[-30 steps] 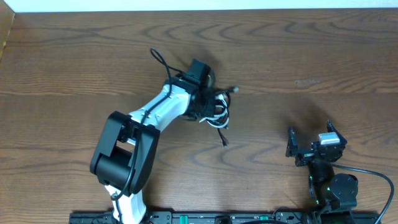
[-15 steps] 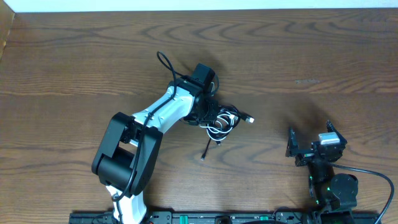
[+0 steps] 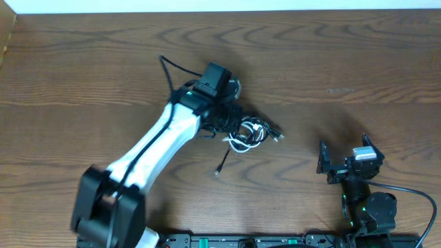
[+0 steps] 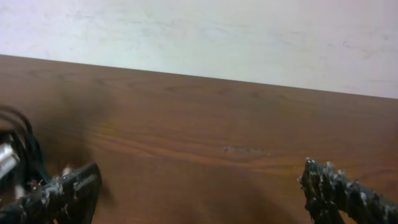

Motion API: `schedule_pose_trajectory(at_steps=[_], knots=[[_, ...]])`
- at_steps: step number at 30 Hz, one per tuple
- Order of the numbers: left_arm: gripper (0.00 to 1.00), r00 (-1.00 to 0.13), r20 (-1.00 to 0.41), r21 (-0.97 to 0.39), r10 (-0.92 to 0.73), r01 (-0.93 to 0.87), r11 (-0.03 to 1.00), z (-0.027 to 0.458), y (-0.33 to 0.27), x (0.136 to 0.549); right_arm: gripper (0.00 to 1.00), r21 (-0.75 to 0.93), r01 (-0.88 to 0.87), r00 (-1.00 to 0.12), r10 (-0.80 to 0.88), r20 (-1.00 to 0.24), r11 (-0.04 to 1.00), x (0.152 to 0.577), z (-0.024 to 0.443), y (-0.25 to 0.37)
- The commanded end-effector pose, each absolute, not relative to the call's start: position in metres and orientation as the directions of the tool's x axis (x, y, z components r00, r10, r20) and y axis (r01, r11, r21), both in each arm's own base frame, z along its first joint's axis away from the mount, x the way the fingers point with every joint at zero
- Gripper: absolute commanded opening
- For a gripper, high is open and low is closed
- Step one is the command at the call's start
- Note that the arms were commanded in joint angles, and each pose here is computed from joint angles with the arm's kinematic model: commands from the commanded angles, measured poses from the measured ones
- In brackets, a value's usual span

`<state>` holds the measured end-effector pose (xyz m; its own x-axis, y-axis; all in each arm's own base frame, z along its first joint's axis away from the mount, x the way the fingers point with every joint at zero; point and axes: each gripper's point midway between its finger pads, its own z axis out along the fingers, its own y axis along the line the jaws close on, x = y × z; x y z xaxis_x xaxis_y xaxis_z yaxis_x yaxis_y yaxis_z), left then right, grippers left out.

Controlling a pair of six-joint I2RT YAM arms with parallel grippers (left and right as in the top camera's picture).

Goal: Untangle cables
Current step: 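Reach the left gripper forward and grasp the black-white cable bundle, then move the right gripper toward the bundle and grasp a black cable loop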

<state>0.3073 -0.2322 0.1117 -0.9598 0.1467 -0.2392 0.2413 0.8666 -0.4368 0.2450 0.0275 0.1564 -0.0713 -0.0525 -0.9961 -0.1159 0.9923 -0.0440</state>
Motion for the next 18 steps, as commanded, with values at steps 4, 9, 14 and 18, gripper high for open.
schedule_pose_trajectory(at_steps=[4, 9, 14, 18], knots=[[0.08, -0.926, -0.342, -0.445, 0.162, 0.311, 0.84, 0.148, -0.233, 0.308, 0.99, -0.038, -0.113, -0.072, -0.046, -0.996, 0.993, 0.245, 0.156, 0.027], [0.08, -0.929, -0.326, -0.481, 0.173, 0.32, 0.816, 0.15, -0.24, 0.301, 0.99, -0.038, -0.113, -0.072, -0.046, -0.996, 0.993, 0.245, 0.156, 0.027], [0.08, -0.926, -0.318, -0.541, 0.204, 0.354, 0.763, 0.157, -0.256, 0.29, 0.99, -0.038, -0.113, -0.071, -0.046, -0.996, 0.993, 0.245, 0.156, 0.027], [0.08, -0.911, -0.339, -0.541, 0.237, 0.394, 0.743, 0.159, -0.27, 0.284, 0.99, -0.038, -0.114, -0.071, -0.046, -0.996, 0.993, 0.245, 0.156, 0.027]])
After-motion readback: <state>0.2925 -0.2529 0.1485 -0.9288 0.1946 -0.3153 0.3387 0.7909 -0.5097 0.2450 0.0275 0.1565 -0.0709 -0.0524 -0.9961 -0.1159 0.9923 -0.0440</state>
